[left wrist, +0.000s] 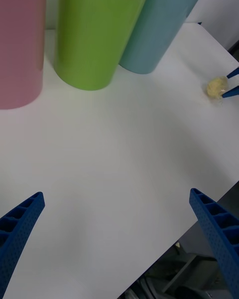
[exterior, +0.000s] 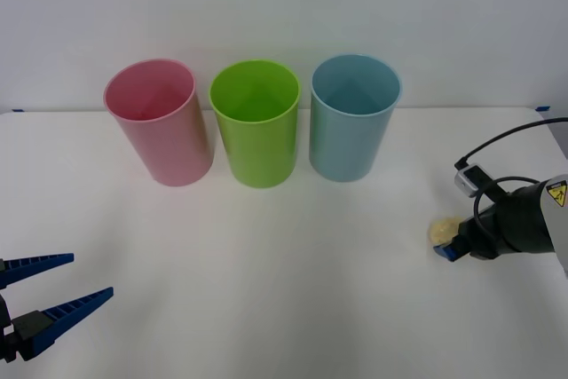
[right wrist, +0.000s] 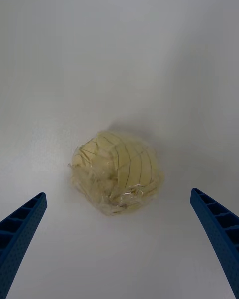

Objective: Put cans in the blue bin and PET bottles in the pink bin and trash in the green bin.

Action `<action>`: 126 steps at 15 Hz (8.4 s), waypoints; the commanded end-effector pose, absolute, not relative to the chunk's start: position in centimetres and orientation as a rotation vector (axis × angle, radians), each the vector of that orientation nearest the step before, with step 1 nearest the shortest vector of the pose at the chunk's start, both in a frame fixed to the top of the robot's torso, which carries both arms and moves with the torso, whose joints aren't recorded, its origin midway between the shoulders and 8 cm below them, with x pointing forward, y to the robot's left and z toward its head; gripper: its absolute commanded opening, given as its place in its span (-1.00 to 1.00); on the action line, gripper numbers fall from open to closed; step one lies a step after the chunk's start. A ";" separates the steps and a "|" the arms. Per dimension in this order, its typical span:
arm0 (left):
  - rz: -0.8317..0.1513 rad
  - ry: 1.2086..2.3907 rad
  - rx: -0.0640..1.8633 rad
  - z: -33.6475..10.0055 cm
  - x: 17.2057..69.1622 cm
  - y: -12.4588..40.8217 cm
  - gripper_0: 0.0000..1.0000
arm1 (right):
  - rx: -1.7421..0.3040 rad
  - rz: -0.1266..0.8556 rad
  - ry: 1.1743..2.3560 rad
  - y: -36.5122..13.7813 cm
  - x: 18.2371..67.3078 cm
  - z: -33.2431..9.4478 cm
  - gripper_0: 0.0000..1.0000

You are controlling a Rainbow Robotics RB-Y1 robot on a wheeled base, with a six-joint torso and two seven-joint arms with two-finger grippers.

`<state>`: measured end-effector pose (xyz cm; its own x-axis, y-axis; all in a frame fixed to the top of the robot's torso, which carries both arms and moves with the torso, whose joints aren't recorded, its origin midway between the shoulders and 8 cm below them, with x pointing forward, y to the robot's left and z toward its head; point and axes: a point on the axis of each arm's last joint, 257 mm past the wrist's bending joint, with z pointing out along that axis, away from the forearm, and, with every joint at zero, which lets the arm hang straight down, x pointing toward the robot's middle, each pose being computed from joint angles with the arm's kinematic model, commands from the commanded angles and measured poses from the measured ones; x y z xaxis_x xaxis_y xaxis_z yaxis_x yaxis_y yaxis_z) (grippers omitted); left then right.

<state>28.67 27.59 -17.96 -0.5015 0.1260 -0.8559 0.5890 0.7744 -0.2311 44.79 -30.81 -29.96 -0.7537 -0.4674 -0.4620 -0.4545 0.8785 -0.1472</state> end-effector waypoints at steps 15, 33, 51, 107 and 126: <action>-0.636 2.046 0.534 -18.0 28.7 27.6 1.00 | -0.662 -0.036 2.528 -29.9 47.3 -32.6 1.00; -0.636 2.046 0.534 -18.0 28.7 27.6 1.00 | -0.738 -0.122 2.508 -29.5 48.4 -33.3 -1.00; -0.636 2.046 0.534 -18.0 28.7 27.6 1.00 | -0.793 0.364 1.992 -18.5 36.7 -14.6 -1.00; -0.636 2.046 0.534 -18.0 28.7 27.6 1.00 | -0.990 0.386 1.710 6.0 61.3 -5.0 -1.00; -0.636 2.046 0.534 -18.0 28.7 27.6 1.00 | -1.021 0.379 1.727 6.5 60.8 -6.2 1.00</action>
<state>28.67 27.59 -17.96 -0.5015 0.1261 -0.8559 0.5890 0.7744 -0.2310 60.84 6.46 -6.26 -0.0894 -0.4521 -0.8875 -0.7794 0.5865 -0.2203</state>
